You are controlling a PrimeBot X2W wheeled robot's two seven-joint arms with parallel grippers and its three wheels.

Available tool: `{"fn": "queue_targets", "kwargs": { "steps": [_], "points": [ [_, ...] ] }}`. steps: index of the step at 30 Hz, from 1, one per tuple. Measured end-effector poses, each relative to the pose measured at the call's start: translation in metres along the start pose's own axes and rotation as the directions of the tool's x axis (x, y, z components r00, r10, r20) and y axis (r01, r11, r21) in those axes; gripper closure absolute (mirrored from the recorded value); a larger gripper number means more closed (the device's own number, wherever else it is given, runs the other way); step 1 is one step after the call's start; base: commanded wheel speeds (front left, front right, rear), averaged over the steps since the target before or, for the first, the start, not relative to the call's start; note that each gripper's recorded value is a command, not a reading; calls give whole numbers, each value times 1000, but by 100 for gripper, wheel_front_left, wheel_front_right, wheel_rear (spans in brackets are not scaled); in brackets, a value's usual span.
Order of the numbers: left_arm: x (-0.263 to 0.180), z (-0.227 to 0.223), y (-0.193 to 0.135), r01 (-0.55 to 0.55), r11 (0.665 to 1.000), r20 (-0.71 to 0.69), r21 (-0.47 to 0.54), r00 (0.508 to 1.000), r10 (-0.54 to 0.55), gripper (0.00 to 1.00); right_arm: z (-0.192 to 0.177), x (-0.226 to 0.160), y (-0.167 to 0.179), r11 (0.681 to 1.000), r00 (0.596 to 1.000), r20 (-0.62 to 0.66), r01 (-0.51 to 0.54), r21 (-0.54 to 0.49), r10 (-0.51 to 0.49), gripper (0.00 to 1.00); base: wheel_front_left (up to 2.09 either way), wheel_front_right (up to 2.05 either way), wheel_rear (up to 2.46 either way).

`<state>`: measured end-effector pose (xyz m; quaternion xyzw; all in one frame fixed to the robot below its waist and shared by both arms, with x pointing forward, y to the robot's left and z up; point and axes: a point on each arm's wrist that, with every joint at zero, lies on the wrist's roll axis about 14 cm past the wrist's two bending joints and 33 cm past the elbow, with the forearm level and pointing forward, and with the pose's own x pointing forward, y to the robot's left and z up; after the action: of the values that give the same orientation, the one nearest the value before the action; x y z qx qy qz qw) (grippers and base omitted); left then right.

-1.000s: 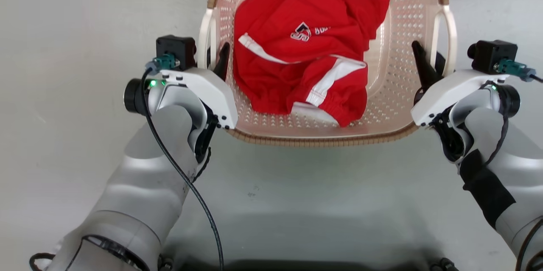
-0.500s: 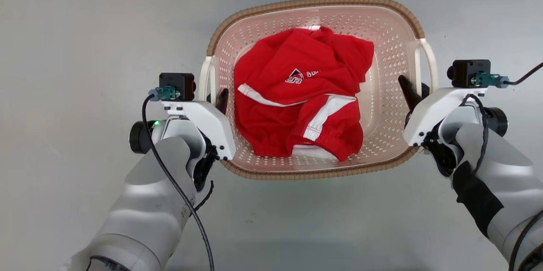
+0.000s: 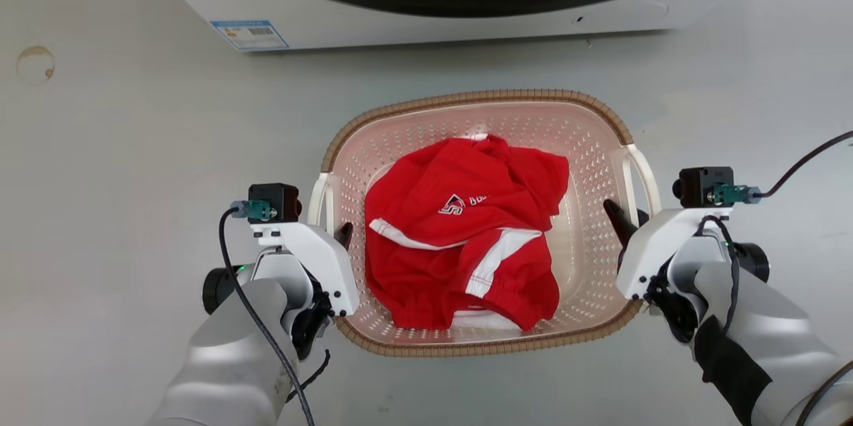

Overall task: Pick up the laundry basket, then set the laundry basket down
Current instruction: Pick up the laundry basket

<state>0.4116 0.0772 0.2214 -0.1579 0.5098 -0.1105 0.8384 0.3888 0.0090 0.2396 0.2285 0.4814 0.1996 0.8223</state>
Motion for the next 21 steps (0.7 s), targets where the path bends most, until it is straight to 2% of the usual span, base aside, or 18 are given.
{"fn": "queue_targets", "kwargs": {
  "steps": [10,21],
  "points": [
    [-38,-20,-16,13,1000,-43,-16,999,-14,100,-24,-41,17,999,999,-41,14,30,-13,100,0,0,0],
    [-76,-34,-27,24,1000,-56,-8,998,-24,100,-36,-77,39,1000,1000,-30,3,-9,-3,100,0,0,0]
  ]
}}
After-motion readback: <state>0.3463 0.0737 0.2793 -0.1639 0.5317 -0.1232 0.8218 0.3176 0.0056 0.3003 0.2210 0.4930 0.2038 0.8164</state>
